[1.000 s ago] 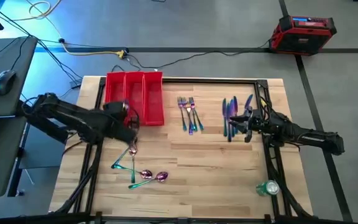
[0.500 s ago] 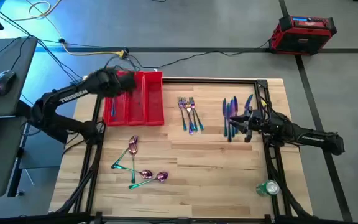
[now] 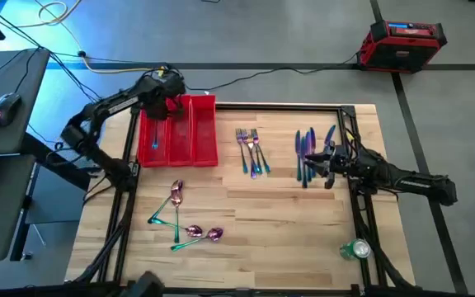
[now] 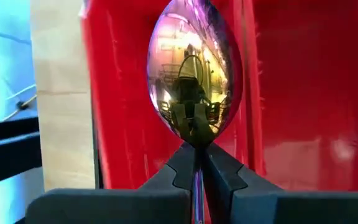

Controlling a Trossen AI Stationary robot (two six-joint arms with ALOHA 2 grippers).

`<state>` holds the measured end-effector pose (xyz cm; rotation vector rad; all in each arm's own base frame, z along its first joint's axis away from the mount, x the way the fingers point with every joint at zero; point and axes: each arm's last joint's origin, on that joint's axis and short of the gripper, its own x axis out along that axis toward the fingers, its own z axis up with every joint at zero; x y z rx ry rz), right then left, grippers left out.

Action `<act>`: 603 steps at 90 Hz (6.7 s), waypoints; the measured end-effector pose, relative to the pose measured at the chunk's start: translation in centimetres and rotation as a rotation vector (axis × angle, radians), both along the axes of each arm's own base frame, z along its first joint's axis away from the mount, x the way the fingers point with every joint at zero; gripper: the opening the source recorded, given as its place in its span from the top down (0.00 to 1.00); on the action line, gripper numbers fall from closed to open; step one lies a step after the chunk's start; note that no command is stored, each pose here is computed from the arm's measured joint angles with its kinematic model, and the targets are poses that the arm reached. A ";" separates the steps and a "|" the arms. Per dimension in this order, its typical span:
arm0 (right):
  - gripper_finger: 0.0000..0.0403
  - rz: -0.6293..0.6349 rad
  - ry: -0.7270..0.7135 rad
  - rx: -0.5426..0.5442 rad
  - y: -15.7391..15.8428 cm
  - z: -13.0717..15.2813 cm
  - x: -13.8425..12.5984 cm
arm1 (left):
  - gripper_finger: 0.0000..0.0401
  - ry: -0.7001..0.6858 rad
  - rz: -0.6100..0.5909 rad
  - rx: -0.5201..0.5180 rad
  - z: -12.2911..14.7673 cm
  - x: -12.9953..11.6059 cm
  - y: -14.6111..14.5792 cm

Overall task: Sort silverware
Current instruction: Put the blue spoon into the left red bin

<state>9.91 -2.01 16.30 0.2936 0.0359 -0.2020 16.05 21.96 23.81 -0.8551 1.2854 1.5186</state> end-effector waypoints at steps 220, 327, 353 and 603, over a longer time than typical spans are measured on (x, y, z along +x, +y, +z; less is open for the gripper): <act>0.73 0.000 0.000 0.000 0.0 0.0 0.0 | 0.66 -0.244 -0.392 -0.312 -9.0 1.4 -27.4; 0.73 0.000 0.000 0.000 0.0 0.0 0.0 | 1.00 -0.137 -0.214 0.348 4.7 3.2 -21.4; 0.73 -0.001 0.000 0.000 0.0 0.0 0.0 | 1.00 0.040 -0.065 0.318 2.3 1.6 -12.8; 0.73 0.419 0.031 -0.025 7.1 1.8 10.8 | 0.77 -0.428 -0.439 -0.010 0.3 2.5 -37.5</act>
